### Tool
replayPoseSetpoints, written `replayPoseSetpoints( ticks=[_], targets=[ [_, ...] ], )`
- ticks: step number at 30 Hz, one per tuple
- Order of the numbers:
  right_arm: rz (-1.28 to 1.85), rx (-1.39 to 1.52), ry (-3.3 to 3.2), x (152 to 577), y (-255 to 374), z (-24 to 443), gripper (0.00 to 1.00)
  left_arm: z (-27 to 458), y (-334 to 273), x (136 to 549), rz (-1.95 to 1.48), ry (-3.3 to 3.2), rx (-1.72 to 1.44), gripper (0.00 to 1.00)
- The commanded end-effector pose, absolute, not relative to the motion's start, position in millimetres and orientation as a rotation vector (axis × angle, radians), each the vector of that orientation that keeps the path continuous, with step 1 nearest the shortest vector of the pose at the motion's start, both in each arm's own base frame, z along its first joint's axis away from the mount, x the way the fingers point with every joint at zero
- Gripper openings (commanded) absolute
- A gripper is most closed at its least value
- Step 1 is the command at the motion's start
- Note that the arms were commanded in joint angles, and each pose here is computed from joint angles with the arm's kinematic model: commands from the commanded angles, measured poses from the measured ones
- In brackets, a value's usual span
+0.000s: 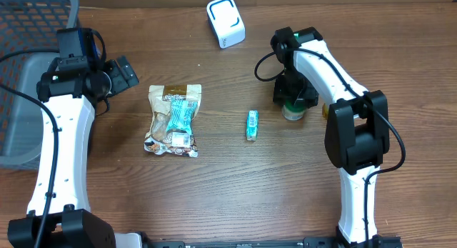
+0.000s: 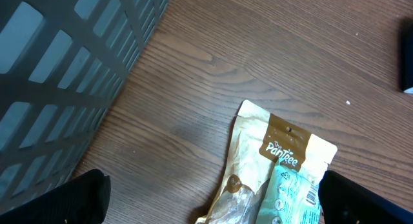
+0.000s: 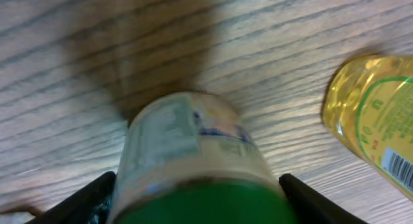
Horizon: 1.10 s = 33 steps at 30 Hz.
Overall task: Scan the item barcode
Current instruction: 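Move the jar right and lower it onto the table, then open the right gripper, release the jar and raise it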
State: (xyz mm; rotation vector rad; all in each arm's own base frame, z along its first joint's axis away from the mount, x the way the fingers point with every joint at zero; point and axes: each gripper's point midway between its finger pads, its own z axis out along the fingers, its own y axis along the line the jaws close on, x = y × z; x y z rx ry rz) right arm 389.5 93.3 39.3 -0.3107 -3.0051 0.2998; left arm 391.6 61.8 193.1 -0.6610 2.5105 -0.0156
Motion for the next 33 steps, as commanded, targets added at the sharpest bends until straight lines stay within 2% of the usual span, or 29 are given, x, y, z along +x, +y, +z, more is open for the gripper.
replayPoseSetpoints(
  ticks=[1,7,9,13,16,19,20,23,24,27,29,30,31,32,33],
  targets=[
    [0.299,-0.315,-3.018,391.6,93.5,41.9,0.76,195.1,67.1,393.4,-0.004,2.499,-0.67,1.0],
    [0.319,-0.302,-3.031,394.4,91.3,42.0,0.8,195.1,67.1,393.4,-0.004,2.499,-0.669,1.0],
    [0.409,-0.309,-3.072,404.8,80.2,43.4,0.82,195.1,67.1,393.4,-0.004,2.499,-0.669,0.99],
    [0.479,-0.33,-3.169,429.6,70.3,45.1,0.95,195.1,67.1,393.4,-0.004,2.499,-0.67,1.0],
    [0.416,-0.246,-3.249,448.7,77.8,44.2,0.95,195.1,67.1,393.4,-0.004,2.499,-0.669,0.99],
    [0.236,-0.192,-3.309,462.8,98.4,42.0,0.99,195.1,67.1,393.4,-0.004,2.499,-0.669,1.0],
    [0.034,-0.12,-3.321,467.0,120.6,40.7,0.99,195.1,67.1,393.4,-0.004,2.499,-0.669,1.0],
    [-0.279,-0.037,-3.304,469.5,154.7,43.6,0.98,195.1,67.1,393.4,-0.004,2.499,-0.669,0.99],
    [-0.344,-0.029,-3.296,469.9,161.7,45.0,0.95,195.1,67.0,393.4,-0.004,2.5,-0.669,1.0],
    [-0.532,-0.004,-3.259,469.0,181.4,50.2,0.78,195.1,67.1,393.4,-0.004,2.499,-0.67,0.99],
    [-0.587,0.003,-3.234,466.0,187.3,51.8,0.54,195.1,67.1,393.4,-0.004,2.499,-0.669,0.99],
    [-0.588,-0.017,-3.219,463.1,187.5,51.4,0.36,195.1,67.0,393.4,-0.005,2.499,-0.669,1.0],
    [-0.578,-0.04,-3.203,459.5,186.4,50.5,0.12,195.2,67.2,393.4,-0.004,2.499,-0.669,1.0],
    [-0.565,-0.062,-3.187,455.7,184.9,49.6,0.04,195.1,67.1,393.4,-0.004,2.499,-0.67,1.0],
    [-0.538,-0.092,-3.174,452.1,181.9,48.1,0.04,195.1,67.1,393.4,-0.004,2.499,-0.669,1.0]
  ],
)
